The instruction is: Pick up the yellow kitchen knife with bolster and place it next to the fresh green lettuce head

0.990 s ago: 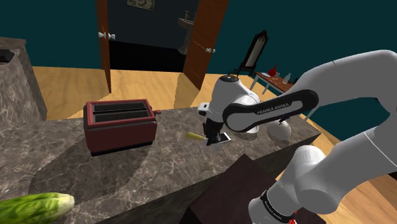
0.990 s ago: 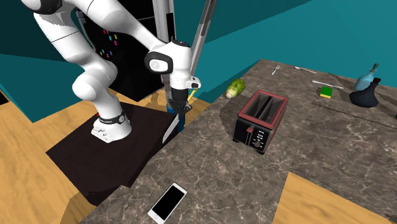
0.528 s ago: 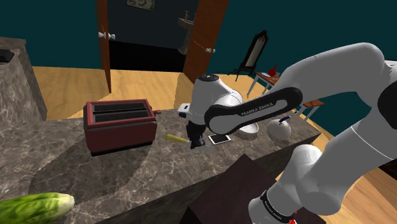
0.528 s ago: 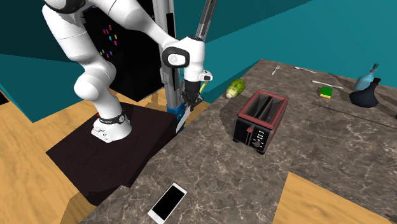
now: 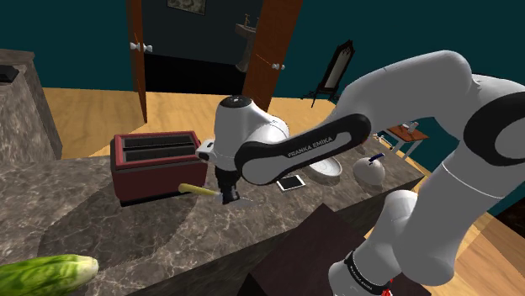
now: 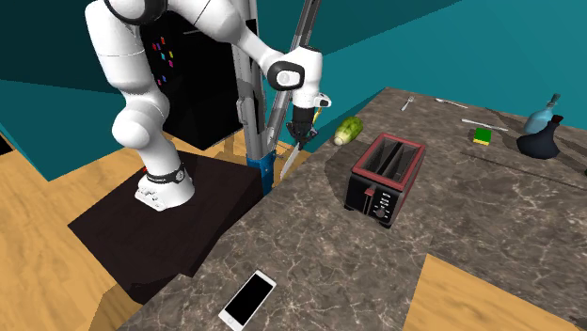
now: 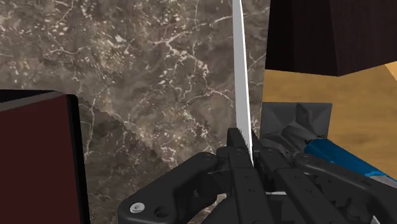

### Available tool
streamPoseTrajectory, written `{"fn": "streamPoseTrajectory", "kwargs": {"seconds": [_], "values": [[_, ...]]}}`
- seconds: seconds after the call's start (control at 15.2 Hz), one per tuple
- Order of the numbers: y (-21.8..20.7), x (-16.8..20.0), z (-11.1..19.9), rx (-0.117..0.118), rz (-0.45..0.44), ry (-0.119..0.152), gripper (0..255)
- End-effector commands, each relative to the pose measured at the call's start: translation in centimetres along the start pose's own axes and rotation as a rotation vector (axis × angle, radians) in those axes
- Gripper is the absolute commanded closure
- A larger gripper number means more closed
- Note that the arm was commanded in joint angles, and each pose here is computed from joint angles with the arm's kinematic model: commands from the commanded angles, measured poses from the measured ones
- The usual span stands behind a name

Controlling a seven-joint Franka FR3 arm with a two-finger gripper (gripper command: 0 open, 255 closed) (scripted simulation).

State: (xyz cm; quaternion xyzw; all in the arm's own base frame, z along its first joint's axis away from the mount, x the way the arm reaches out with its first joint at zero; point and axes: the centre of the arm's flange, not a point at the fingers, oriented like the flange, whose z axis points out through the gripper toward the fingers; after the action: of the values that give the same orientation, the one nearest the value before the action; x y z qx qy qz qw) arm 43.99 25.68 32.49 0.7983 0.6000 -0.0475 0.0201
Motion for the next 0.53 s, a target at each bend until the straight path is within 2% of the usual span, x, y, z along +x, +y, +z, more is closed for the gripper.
{"fn": "streamPoseTrajectory", "kwargs": {"seconds": [0.0, 0.46], "values": [[0.3, 2.6, -0.4, 0.000, 0.001, 0.000, 255], [0.7, 11.8, -1.4, 0.000, 0.001, 0.000, 255]]}}
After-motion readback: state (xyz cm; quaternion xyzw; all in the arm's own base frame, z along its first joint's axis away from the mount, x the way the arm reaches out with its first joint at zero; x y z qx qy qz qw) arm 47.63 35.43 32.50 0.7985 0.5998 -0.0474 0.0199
